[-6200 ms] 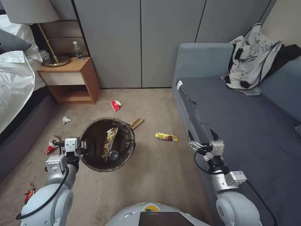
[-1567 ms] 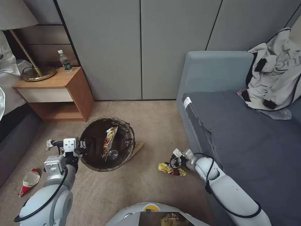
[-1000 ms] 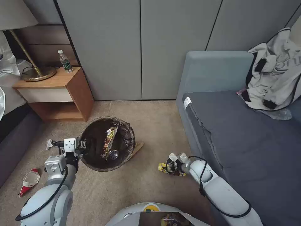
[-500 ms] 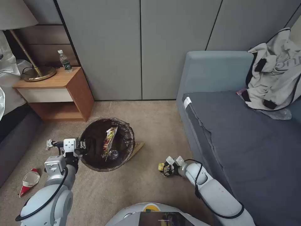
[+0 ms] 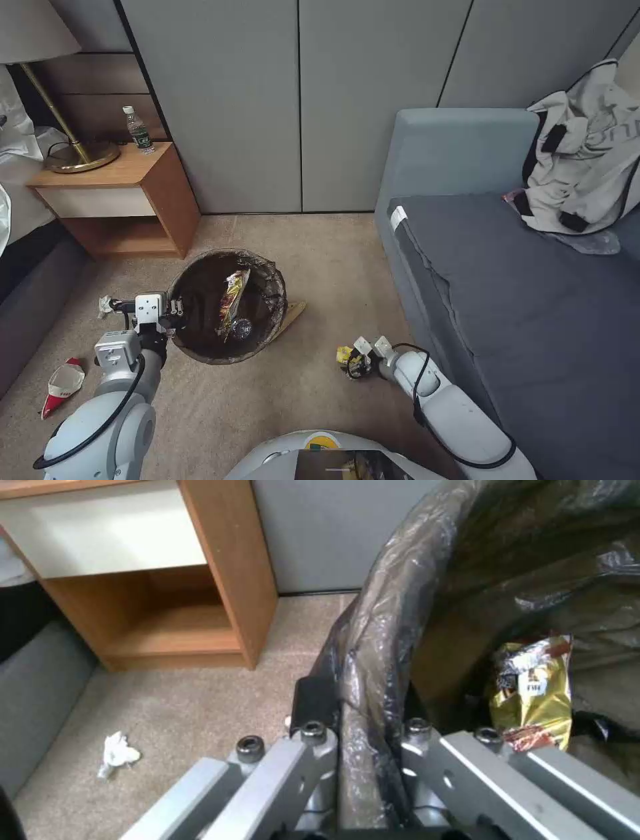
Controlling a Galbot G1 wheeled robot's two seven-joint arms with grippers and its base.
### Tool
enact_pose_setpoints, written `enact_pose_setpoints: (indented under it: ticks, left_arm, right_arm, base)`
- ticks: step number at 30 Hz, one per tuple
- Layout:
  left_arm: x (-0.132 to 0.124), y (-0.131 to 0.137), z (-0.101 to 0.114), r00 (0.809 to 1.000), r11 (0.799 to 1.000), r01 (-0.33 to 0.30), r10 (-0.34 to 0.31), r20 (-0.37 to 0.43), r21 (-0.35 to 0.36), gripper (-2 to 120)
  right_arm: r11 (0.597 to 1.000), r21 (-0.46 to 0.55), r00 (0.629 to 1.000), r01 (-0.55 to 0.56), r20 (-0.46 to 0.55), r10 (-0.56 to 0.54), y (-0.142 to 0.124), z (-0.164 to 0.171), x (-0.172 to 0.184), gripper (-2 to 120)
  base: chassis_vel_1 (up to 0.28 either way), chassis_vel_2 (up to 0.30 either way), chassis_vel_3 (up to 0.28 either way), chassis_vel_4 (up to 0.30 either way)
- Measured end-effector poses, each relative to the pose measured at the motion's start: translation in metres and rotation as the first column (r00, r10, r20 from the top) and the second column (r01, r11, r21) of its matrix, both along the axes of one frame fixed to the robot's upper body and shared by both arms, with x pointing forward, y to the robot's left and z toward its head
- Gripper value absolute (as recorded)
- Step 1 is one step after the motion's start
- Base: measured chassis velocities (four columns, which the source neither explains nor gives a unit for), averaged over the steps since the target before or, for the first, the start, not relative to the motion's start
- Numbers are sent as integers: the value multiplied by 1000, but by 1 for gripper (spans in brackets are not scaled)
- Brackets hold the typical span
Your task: Pick up the trash bin, then pick up the garbage from the floor and place it into the trash bin.
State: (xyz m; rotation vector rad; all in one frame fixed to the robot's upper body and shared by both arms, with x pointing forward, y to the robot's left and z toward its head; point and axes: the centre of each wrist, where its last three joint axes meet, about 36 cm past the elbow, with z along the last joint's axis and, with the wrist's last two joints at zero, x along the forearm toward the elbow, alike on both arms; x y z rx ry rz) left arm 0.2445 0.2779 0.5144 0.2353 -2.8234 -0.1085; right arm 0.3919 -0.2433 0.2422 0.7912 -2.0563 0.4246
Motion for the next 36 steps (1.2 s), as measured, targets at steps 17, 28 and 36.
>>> enact_pose_setpoints:
  ticks: [17, 28, 36]
  left_arm:
    - [0, 0, -1, 1000, 1000, -1, 1, -2, 0, 4]
    - [0, 0, -1, 1000, 1000, 0, 0, -2, 2, 4]
    - [0, 0, -1, 1000, 1000, 1, -1, -1, 2, 4]
  right_arm:
    - [1000, 0, 1000, 13, -3, -13, 1, -12, -4, 100]
    - [1000, 1, 1000, 21, 5, -21, -1, -16, -3, 100]
    - [1000, -3, 1000, 22, 6, -22, -3, -20, -3, 100]
  base:
    - [0, 0, 0, 0]
    - [0, 0, 0, 0]
    - [0, 0, 0, 0]
